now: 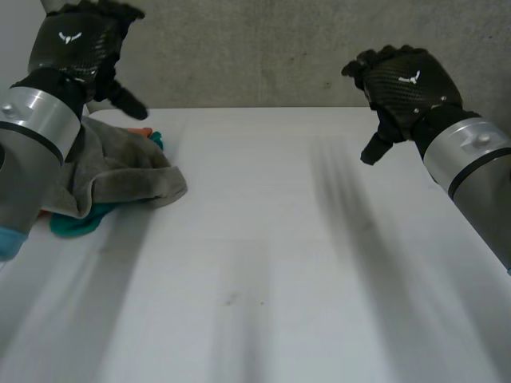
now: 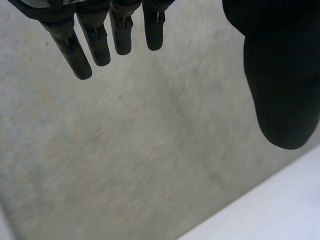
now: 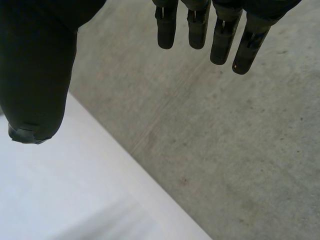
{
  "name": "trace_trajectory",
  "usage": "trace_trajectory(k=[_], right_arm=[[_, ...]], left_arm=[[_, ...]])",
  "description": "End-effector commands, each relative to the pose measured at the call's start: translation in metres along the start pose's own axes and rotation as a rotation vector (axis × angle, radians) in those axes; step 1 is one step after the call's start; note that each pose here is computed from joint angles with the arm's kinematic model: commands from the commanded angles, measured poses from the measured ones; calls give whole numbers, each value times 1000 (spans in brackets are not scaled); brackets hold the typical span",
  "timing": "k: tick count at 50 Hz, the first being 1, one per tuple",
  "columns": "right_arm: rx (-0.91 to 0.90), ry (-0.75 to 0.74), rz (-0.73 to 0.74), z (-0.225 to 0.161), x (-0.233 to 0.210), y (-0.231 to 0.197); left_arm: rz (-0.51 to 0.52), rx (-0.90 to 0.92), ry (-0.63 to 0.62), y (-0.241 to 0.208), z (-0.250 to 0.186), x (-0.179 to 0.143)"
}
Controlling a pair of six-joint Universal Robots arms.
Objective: Fold the laundry.
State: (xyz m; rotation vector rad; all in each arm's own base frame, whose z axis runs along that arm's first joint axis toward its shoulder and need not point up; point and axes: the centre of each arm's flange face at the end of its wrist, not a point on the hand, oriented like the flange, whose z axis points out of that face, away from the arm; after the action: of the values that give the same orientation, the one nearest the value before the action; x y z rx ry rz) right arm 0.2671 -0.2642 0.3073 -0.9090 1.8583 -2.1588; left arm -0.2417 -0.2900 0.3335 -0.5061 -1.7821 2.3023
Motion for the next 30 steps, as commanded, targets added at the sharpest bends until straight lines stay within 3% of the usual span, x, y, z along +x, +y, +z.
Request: trace_trajectory(k=[1,6,17,23,30], right_arm=[[-87,-42,-98,-1,-7,18],[-117,-57,-105,-3,-10,25],[-203,-86,-90,-12,-18,54],[-237,-98,-89,-16,-21,64],[-239,-98,-94,-17,-21,65]], left_arm=[[289,-132,-63,59,34,-46],[444,-211,-7,114,58,-73],[473,-295,31,189,82,-91],[508,-308,36,201,85,-91],[528,-252,-17,162,87,-77]])
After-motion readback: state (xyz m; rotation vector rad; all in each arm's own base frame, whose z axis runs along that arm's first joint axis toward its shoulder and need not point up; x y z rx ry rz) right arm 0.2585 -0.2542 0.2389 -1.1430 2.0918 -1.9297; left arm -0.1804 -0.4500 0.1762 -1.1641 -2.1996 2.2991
